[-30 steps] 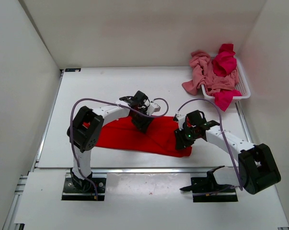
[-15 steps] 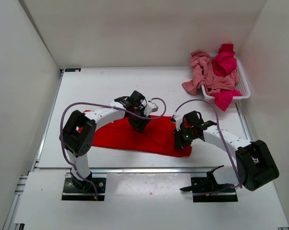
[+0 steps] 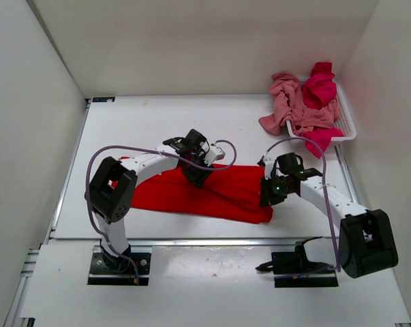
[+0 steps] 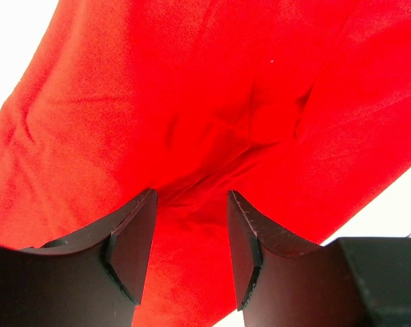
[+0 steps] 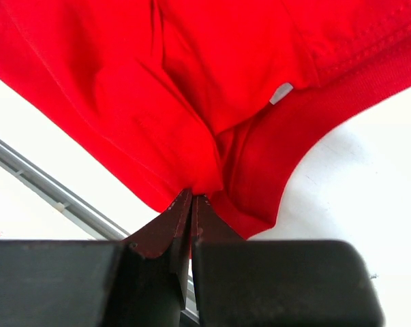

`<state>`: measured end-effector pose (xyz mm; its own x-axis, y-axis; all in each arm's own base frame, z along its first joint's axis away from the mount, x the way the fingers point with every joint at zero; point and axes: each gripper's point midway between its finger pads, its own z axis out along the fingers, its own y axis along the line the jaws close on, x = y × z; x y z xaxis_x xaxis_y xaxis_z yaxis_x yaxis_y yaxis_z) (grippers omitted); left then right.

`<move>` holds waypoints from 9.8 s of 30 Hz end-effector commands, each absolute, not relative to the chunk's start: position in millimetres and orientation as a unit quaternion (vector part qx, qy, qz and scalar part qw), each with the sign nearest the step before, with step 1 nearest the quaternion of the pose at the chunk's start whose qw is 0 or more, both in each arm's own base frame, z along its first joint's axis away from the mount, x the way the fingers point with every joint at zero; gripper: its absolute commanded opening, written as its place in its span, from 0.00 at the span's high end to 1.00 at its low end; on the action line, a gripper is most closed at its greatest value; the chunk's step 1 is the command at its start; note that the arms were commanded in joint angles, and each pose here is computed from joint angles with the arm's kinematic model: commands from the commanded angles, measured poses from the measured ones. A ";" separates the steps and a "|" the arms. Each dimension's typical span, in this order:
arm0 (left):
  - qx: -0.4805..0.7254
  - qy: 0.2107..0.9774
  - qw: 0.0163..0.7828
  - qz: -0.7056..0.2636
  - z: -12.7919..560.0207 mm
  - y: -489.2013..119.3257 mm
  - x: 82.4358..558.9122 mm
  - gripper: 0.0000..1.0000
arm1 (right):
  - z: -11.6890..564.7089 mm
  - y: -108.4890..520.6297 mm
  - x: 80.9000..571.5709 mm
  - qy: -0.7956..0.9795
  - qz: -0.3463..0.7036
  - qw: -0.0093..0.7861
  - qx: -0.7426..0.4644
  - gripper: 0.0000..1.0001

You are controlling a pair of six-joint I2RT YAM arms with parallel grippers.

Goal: Fold and stack the t-shirts
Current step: Fold the other side of the tshirt into a rectangle, then rotate the tshirt 90 degrees

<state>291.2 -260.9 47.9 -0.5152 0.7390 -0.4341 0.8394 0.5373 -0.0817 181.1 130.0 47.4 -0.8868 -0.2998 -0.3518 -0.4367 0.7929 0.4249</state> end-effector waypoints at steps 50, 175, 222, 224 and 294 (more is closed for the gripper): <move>0.482 0.854 0.181 -0.075 54.1 -200.5 280.6 0.49 | 112.9 203.6 227.0 0.850 0.304 0.216 -0.371 0.41; 0.428 0.872 0.232 -0.045 82.5 -159.3 306.0 0.45 | 76.2 111.9 206.9 0.896 0.058 0.069 -0.434 0.02; 0.141 0.980 0.095 0.103 43.9 86.6 219.2 0.78 | 116.0 192.1 527.2 0.928 0.048 0.364 -0.058 0.14; 0.127 0.980 0.113 0.104 48.5 86.2 225.3 0.71 | 119.5 178.6 496.7 0.936 0.058 0.342 -0.053 0.17; 0.028 0.967 0.248 0.055 76.5 59.3 253.2 0.50 | 71.0 393.4 195.1 0.963 0.216 0.059 -0.147 0.21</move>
